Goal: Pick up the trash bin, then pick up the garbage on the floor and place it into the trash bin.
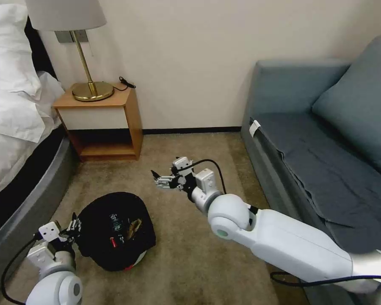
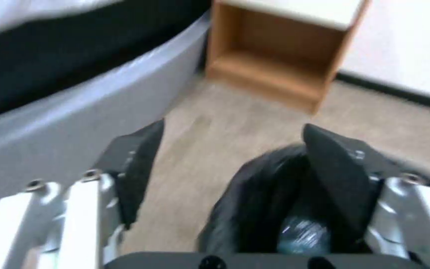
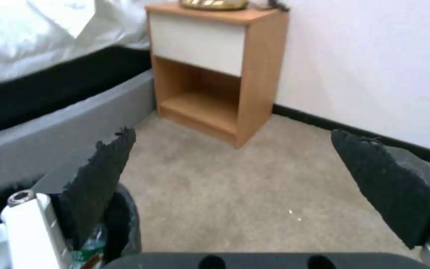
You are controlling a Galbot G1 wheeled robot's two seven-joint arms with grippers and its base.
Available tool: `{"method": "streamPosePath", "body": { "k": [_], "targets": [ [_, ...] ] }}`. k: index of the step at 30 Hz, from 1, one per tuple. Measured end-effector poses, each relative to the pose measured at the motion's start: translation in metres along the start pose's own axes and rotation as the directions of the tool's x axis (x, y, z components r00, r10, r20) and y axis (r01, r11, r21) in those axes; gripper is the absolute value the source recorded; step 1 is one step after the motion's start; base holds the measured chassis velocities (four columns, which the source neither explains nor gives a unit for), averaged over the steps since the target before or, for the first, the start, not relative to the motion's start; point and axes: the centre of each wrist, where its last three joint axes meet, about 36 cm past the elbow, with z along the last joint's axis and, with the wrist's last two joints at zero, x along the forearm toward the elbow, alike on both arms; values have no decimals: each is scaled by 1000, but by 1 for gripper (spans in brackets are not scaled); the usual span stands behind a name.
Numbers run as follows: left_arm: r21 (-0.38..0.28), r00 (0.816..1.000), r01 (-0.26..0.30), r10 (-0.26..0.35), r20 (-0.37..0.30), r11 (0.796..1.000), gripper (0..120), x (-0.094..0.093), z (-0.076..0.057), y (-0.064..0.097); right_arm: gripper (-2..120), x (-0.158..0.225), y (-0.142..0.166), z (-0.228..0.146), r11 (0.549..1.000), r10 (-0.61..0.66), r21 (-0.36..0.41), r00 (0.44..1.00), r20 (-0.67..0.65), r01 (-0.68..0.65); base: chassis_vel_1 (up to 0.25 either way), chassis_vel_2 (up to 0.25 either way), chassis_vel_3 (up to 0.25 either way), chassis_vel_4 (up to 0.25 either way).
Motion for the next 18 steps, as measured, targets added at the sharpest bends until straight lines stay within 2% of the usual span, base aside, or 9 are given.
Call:
{"method": "streamPosePath", "body": {
  "k": [3, 4, 5, 8, 9, 12, 15, 18],
  "targets": [
    [-47, 989, -114, 118, 86, 992, 93, 8, -4, -1, 100, 15, -10, -8, 999, 38, -40, 997, 71, -35, 0, 0, 0, 0],
    [-47, 989, -114, 118, 86, 992, 93, 8, -4, -1, 100, 15, -10, -8, 999, 38, -40, 997, 71, -35, 0, 0, 0, 0],
    [-62, 980, -161, 167, 108, 985, 98, 10, -5, -2, 100, 23, -15, -9, 997, 71, -52, 989, 127, -65, 0, 0, 0, 0],
    [-97, 960, -223, 235, 149, 970, 100, 11, -4, -4, 100, 48, -31, -10, 984, 180, -57, 954, 239, -171, 0, 0, 0, 0],
    [-97, 960, -223, 235, 149, 970, 100, 11, -4, -4, 100, 48, -31, -10, 984, 180, -57, 954, 239, -171, 0, 0, 0, 0],
    [-147, 940, -272, 295, 170, 951, 100, 11, -3, -8, 100, 86, -42, -5, 947, 322, -86, 897, 302, -311, 0, 0, 0, 0],
    [-157, 935, -283, 309, 173, 946, 100, 11, -2, -10, 100, 96, -45, -5, 929, 367, -93, 870, 329, -357, 0, 0, 0, 0],
    [-185, 919, -316, 348, 184, 931, 100, 13, -1, -13, 100, 130, -39, 9, 856, 508, -113, 783, 358, -504, 0, 0, 0, 0]
  ]
}}
